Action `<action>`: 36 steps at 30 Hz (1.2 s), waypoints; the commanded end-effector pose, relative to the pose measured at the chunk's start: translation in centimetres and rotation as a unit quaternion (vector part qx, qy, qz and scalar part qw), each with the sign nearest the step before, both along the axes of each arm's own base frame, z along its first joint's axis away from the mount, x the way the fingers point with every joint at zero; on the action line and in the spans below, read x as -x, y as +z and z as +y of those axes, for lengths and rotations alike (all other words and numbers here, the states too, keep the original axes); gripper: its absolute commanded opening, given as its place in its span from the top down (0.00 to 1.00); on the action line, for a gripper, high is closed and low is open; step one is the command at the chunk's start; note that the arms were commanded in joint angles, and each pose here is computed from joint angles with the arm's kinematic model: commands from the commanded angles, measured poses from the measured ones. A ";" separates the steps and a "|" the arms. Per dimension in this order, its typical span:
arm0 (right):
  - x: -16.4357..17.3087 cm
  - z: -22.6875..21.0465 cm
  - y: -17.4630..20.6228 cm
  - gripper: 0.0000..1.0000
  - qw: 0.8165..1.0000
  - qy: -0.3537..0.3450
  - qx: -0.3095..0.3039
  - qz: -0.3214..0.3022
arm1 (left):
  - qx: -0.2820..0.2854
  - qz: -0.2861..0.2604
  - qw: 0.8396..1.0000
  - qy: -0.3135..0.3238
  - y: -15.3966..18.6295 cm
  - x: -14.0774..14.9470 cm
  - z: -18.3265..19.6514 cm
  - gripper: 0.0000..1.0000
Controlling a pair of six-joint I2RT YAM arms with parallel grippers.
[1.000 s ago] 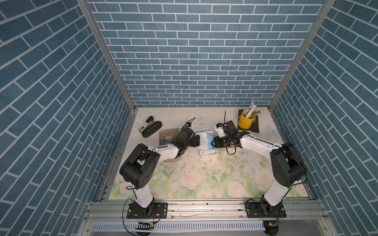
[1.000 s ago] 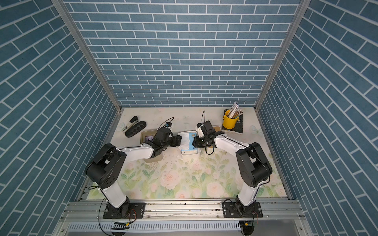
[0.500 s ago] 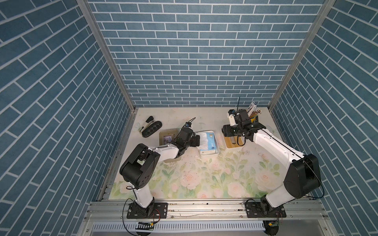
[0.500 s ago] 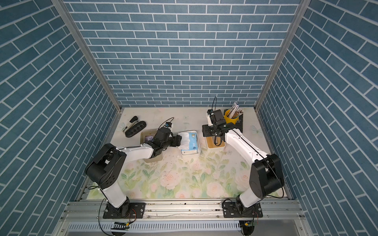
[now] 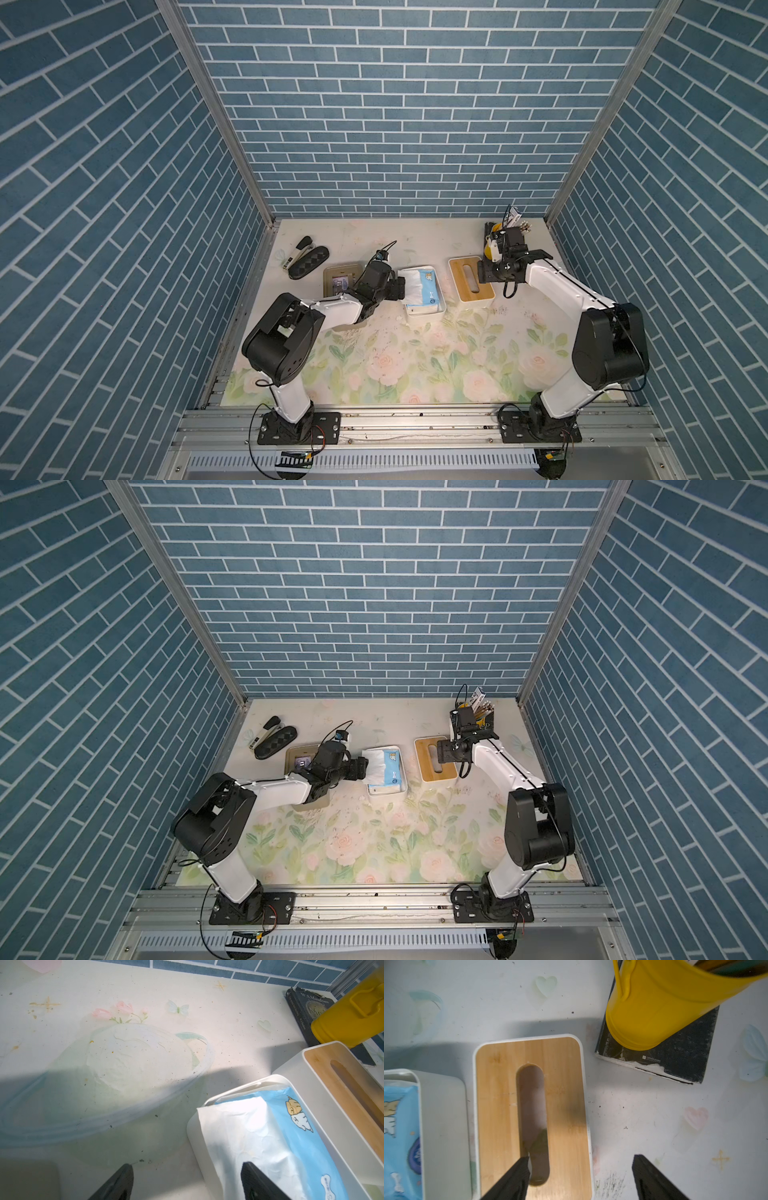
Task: Put the tissue paper into the tissue box
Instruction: Adjust the tissue box at the center of the board, then pick up the box lid from the center of the board.
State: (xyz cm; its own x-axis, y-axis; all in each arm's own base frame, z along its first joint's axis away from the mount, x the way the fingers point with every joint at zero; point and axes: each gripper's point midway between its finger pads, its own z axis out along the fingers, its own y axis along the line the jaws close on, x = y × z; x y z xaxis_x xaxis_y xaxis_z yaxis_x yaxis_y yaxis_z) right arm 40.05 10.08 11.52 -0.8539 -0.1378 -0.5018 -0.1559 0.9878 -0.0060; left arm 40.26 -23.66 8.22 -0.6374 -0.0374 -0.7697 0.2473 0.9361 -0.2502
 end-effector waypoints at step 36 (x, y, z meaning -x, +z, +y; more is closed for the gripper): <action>0.7 8.1 6.8 0.73 0.992 0.088 -0.083 -0.041 | 0.038 -0.128 0.989 0.058 6.7 1.4 3.1 0.13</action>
State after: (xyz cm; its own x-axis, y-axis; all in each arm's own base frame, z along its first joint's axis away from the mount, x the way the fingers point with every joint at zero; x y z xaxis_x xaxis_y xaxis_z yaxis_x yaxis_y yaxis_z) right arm 40.25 15.68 14.45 -0.8072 -0.2181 -0.5484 -0.3051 0.9496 0.0715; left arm 38.96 -21.06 13.82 -0.4491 -0.1475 -0.8812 0.2157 0.9392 -0.2671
